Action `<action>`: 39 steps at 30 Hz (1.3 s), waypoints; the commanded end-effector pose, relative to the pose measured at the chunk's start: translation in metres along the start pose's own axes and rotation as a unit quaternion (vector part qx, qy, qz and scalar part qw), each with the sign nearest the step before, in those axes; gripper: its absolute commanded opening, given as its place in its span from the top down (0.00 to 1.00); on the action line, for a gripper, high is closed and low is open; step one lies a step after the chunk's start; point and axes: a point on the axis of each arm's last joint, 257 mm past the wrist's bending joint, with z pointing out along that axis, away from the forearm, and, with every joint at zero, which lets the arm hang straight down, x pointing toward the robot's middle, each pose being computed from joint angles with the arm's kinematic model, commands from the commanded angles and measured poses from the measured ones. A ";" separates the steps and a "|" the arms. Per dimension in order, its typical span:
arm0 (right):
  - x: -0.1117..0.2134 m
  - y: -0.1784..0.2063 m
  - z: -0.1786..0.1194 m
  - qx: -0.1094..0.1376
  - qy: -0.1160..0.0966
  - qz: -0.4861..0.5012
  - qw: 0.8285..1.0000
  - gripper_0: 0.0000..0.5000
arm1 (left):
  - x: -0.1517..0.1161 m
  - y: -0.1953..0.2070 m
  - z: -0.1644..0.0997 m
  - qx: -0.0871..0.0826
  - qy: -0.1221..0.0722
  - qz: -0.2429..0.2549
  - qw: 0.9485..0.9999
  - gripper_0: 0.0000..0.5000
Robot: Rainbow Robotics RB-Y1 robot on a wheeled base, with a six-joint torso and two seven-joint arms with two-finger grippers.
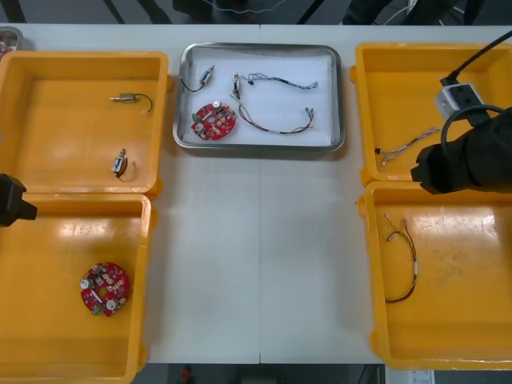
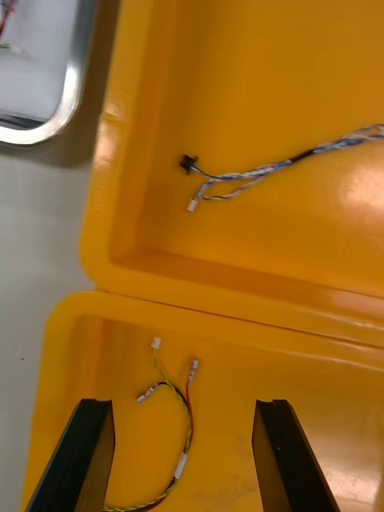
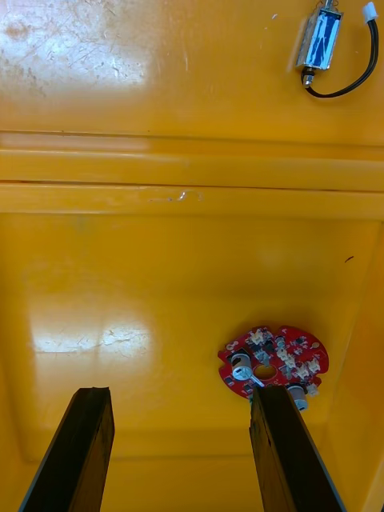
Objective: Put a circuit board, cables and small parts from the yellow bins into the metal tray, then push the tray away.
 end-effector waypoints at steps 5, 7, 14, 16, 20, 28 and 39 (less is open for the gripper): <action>0.028 -0.058 -0.018 0.033 0.005 0.055 0.998 0.00 | -0.001 0.015 -0.014 -0.023 -0.009 0.048 0.999 0.00; 0.035 -0.065 -0.020 0.035 0.009 0.060 0.998 0.00 | -0.001 0.015 -0.014 -0.023 -0.009 0.048 0.999 0.00; 0.049 -0.082 -0.024 0.046 0.021 0.067 0.996 0.00 | -0.001 0.015 -0.014 -0.023 -0.009 0.048 0.999 0.00; 0.049 -0.082 -0.024 0.045 0.021 0.070 0.996 0.00 | -0.001 0.015 -0.014 -0.023 -0.009 0.048 0.999 0.00; 0.049 -0.082 -0.024 0.045 0.021 0.073 0.996 0.00 | -0.001 0.015 -0.014 -0.023 -0.009 0.048 0.999 0.00; 0.054 -0.081 -0.023 0.043 0.026 0.075 0.996 0.00 | -0.001 0.015 -0.014 -0.023 -0.009 0.048 0.999 0.00; 0.057 -0.085 -0.022 0.050 0.029 0.076 0.995 0.00 | -0.001 0.015 -0.014 -0.023 -0.009 0.048 0.999 0.00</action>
